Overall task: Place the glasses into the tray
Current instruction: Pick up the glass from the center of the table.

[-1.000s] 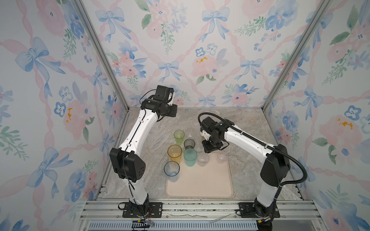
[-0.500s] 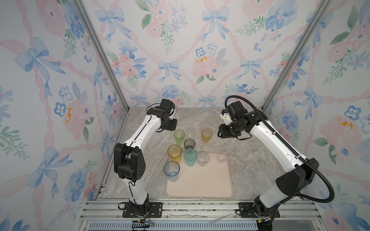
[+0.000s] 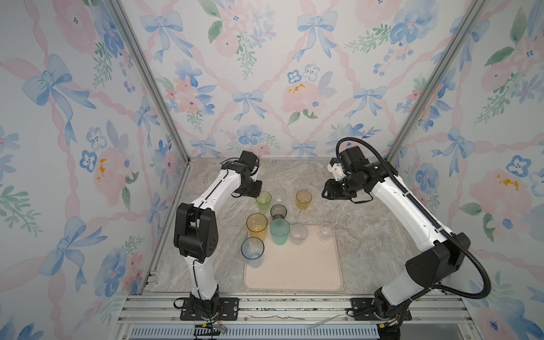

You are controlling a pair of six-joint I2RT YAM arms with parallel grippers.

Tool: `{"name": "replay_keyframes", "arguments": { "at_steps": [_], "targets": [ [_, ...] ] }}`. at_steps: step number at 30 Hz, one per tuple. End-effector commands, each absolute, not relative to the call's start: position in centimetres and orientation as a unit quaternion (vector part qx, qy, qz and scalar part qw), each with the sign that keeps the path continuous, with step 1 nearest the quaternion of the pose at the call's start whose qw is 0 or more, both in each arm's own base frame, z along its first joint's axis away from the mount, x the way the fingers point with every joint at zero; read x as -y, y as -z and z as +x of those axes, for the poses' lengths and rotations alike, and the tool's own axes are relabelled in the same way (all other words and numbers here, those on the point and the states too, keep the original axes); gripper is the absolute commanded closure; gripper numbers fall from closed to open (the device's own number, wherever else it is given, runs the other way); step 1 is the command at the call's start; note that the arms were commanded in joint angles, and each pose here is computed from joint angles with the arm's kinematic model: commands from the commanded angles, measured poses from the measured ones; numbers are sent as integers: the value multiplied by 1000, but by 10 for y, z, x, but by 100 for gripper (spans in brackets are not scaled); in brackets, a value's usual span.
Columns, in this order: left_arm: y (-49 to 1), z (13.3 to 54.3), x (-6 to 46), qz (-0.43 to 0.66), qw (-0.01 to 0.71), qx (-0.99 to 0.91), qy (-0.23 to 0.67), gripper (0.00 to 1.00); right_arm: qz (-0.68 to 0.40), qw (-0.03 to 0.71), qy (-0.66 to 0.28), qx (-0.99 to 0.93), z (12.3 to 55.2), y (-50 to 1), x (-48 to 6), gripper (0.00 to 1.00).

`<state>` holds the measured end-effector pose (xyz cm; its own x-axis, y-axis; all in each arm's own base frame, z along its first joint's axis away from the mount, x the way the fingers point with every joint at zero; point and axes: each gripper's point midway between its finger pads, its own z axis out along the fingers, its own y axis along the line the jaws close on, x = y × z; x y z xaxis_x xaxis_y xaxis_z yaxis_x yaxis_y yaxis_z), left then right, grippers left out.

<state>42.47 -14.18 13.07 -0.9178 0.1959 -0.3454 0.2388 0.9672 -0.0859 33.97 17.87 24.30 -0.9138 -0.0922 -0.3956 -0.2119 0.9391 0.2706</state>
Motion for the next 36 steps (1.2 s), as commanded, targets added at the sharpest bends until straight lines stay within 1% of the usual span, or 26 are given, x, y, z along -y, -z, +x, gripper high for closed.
{"name": "replay_keyframes", "arguments": {
  "at_steps": [1, 6, 19, 22, 25, 36],
  "targets": [
    [-126, 434, 146, 108, 166, -978, 70, 65, -74, 195, -163, -964, 342, -247, -175, 54],
    [-110, 440, 149, 110, 151, -980, 71, 65, -64, 193, -162, -966, 342, -245, -166, 54],
    [-92, 445, 149, 114, 134, -982, 64, 66, -56, 189, -171, -965, 352, -244, -161, 54],
    [-89, 446, 149, 113, 132, -983, 63, 67, -55, 187, -171, -966, 354, -243, -161, 54],
    [-87, 446, 150, 115, 131, -983, 64, 71, -56, 189, -173, -965, 355, -245, -162, 54],
    [-79, 444, 149, 120, 121, -984, 61, 73, -55, 177, -172, -968, 359, -236, -163, 54]
  ]
}}
